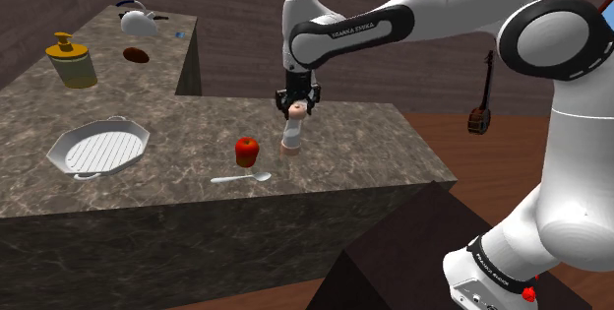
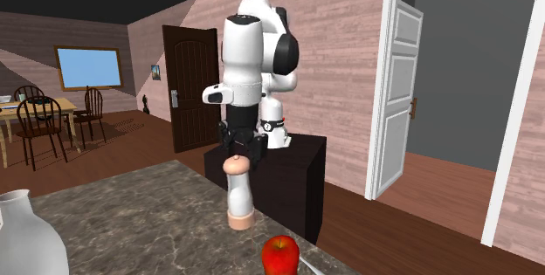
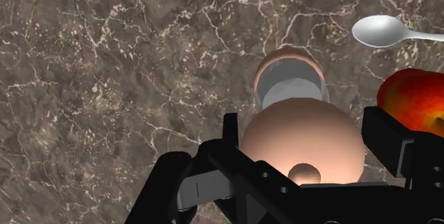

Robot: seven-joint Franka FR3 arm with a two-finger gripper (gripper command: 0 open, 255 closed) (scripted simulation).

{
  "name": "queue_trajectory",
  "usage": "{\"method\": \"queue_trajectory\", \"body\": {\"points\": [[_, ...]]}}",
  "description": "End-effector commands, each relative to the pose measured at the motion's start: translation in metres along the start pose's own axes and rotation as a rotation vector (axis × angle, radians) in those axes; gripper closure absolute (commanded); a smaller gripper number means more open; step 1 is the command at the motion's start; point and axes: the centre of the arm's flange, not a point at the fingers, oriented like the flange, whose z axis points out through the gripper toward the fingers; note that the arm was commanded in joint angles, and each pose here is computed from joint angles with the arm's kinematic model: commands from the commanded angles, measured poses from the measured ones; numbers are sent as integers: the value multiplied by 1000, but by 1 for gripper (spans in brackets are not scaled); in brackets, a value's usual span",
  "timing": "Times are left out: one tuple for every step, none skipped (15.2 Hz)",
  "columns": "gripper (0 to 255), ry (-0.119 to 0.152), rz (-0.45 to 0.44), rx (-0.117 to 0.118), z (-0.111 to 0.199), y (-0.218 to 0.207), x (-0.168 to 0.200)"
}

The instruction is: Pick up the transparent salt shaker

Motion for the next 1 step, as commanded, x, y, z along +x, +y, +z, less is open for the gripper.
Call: {"method": "queue_trajectory", "body": {"points": [[255, 0, 0, 0, -4, 0, -1]]}}
